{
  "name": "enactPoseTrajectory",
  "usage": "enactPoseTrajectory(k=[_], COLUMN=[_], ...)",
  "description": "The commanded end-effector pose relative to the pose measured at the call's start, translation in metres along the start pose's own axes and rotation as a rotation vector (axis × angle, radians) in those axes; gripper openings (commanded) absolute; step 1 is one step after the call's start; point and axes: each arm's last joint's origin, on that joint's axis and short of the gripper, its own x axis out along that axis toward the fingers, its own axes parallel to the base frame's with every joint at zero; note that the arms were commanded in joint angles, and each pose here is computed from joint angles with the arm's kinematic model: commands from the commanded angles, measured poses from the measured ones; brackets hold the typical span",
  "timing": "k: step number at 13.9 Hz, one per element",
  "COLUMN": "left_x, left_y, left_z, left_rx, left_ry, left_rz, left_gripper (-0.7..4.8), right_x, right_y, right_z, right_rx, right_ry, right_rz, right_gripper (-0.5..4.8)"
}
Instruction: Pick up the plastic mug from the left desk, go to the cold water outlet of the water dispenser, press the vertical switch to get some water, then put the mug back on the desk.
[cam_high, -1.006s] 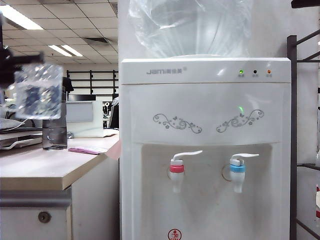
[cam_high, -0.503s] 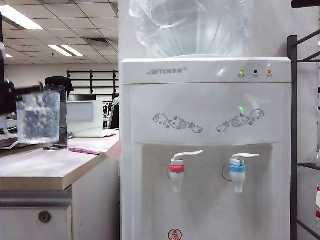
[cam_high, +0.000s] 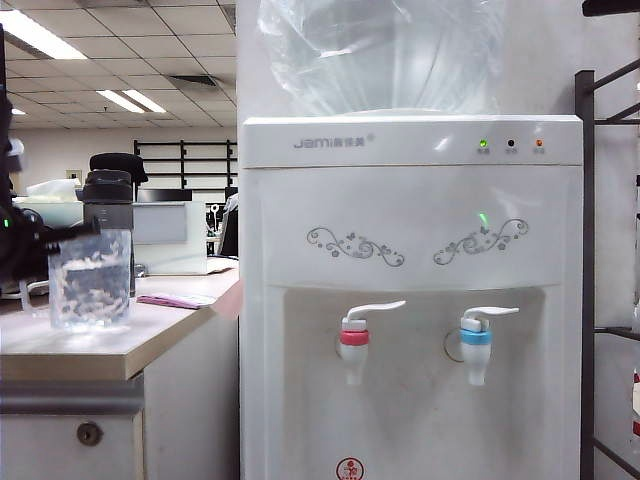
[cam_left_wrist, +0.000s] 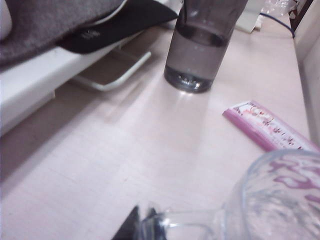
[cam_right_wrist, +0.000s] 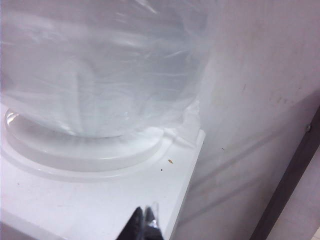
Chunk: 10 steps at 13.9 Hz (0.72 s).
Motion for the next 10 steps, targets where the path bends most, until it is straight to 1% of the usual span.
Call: enactPoseTrajectory(k=[1, 5, 6, 7, 10], left_x=[0.0053, 0.008, 0.008, 0.008, 0.008], left_y=[-0.0015, -0.0002, -0.0002, 0.0005, 0.0005], left_z=[-0.0019, -0.0104, -0.0107, -0.0105, -0.0105], left_rx=[-0.043, -0.032, -0.039, -0.042, -0.042], left_ry=[-0.061, -0.033, -0.032, -0.038, -0.039], left_rz=[-0.014, -0.006, -0.006, 0.018, 0.017], left_gripper=[-0.05, -0.05, -0.05, -0.05, -0.05], right_x=[-0.0004, -0.0004, -0.0004, -0.0003, -0.0004], right_y=[-0.0003, -0.0003, -0.0003, -0.0003, -0.0003], right_z=[0.0036, 0.0036, 0.0036, 0.0035, 0.0036], right_rx=[0.002, 0.002, 0.002, 0.002, 0.002], right_ry=[-0.019, -0.019, -0.019, -0.019, -0.019], right_rz=[-0.001, -0.001, -0.001, -0.001, -0.001], right_gripper=[-0.05, -0.05, -0.05, -0.05, -0.05])
